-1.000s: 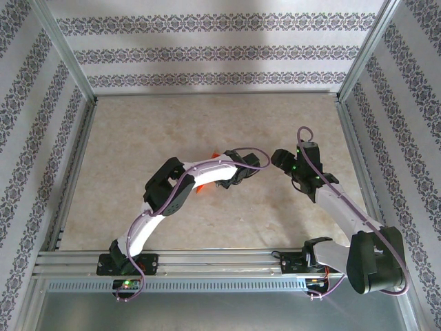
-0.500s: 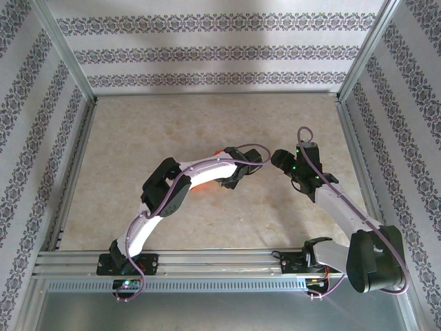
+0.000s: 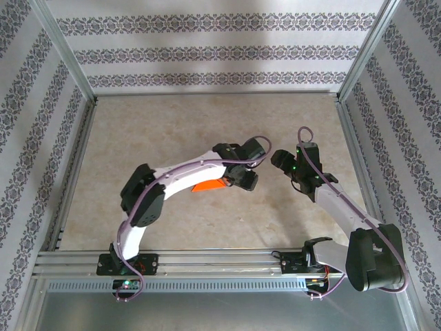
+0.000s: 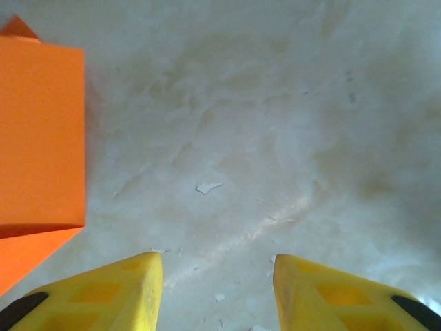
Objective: Fold a paper plane with a square sheet of paper (pick it up from the middle)
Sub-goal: Turn over the paper at the center of the table, then fold the wing for the fifth time at the center of the table.
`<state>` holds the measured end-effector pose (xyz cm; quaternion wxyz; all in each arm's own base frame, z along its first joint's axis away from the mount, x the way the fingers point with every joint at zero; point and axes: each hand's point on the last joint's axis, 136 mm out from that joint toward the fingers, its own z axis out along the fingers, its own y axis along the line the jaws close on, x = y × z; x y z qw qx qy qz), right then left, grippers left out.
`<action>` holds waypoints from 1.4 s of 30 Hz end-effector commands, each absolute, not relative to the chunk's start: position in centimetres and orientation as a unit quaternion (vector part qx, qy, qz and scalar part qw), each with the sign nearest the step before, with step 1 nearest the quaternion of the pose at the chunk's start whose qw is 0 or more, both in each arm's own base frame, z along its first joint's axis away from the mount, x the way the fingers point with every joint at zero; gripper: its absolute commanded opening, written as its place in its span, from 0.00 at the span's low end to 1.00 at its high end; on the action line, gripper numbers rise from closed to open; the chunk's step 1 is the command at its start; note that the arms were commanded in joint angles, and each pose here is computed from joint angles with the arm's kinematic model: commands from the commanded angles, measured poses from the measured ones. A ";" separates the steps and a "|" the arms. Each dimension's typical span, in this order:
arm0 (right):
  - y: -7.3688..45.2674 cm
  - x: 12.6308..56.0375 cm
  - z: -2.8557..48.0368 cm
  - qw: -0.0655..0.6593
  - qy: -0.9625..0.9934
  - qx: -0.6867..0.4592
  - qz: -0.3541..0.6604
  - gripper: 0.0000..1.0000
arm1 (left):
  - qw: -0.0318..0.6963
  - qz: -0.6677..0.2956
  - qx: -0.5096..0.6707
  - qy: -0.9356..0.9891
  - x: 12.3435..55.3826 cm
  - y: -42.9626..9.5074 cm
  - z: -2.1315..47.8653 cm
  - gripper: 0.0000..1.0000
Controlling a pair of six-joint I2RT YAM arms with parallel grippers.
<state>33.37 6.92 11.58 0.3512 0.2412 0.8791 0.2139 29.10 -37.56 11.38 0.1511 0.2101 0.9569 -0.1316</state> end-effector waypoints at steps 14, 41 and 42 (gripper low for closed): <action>10.1 33.6 10.8 0.321 0.884 0.216 0.261 0.73 | 0.126 -0.130 0.048 0.982 34.5 -24.7 4.8 0.16; 26.2 31.3 6.9 0.120 0.872 0.278 0.384 0.58 | 0.054 -0.087 -0.088 0.991 33.7 -20.8 -0.3 0.05; 26.6 31.3 6.6 0.114 0.872 0.280 0.385 0.56 | 0.054 -0.086 -0.089 0.991 33.7 -20.7 -0.3 0.05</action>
